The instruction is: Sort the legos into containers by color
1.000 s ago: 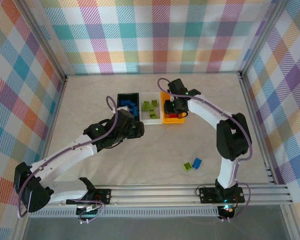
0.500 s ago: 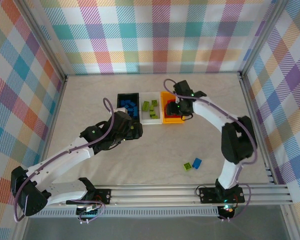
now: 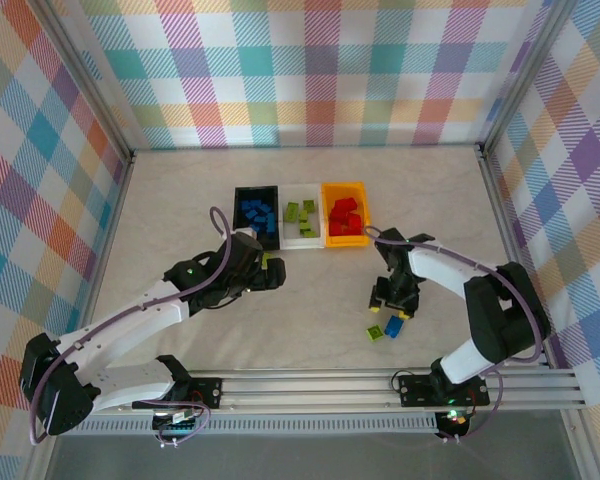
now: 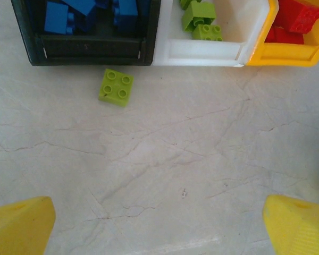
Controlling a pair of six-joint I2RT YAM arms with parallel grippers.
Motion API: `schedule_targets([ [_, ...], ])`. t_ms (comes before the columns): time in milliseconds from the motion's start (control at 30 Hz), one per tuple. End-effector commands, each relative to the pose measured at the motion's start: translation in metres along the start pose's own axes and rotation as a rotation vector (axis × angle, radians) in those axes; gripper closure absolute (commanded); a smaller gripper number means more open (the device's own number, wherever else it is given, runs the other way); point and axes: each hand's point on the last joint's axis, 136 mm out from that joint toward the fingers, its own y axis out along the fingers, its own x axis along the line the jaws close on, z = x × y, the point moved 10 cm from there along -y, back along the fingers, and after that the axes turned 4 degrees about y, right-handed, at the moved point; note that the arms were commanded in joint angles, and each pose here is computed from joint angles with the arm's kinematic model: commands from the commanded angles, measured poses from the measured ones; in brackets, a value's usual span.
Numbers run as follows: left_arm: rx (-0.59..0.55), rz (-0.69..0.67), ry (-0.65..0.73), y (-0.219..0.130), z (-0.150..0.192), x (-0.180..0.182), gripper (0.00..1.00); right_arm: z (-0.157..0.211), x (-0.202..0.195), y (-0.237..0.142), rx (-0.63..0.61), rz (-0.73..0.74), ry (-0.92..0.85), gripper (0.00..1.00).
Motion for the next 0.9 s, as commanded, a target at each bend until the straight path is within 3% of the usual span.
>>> schedule_targets([
  [0, -0.025, 0.038, -0.025, -0.006, -0.001, 0.002, 0.0, 0.013, -0.011, -0.011, 0.009, -0.005, 0.104, 0.41],
  [300, -0.017, 0.037, -0.025, -0.003, 0.002, 0.005, 0.0, 0.033, -0.028, -0.011, 0.033, -0.003, 0.179, 0.39],
  [433, -0.017, 0.041, -0.028, -0.002, 0.002, 0.005, 0.0, 0.045, -0.038, -0.005, 0.057, -0.007, 0.206, 0.32],
  [867, -0.002, 0.033, -0.037, 0.002, 0.004, 0.008, 0.0, 0.041, -0.034, 0.002, 0.028, -0.07, 0.239, 0.36],
])
